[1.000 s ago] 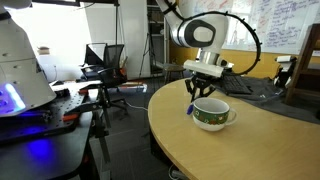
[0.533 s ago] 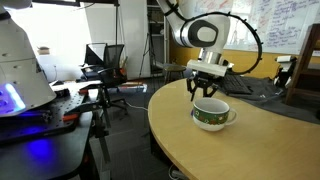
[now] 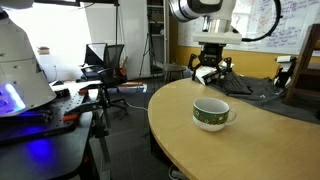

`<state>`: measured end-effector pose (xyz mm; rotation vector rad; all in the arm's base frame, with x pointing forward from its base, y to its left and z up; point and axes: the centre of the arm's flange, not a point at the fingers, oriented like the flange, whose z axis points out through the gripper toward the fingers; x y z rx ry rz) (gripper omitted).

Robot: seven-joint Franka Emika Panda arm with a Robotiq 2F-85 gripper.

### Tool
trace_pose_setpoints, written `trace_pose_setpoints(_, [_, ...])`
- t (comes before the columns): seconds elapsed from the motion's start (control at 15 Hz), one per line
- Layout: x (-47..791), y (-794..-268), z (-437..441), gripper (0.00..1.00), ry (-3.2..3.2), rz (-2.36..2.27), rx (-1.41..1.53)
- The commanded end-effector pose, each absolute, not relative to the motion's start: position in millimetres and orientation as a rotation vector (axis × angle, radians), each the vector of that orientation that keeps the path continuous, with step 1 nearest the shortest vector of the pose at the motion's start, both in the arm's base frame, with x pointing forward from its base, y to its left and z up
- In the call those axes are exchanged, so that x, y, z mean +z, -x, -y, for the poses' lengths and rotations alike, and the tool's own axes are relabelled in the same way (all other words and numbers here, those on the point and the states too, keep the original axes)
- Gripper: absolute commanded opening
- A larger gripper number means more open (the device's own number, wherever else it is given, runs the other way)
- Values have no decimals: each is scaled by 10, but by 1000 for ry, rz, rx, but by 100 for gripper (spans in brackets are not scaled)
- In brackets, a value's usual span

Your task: Put the marker on the table

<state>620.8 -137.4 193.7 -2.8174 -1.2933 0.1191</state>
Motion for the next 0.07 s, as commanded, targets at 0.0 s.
trace_pose_setpoints(0.0, [2156, -5848, 1314, 100, 2752, 1420, 4])
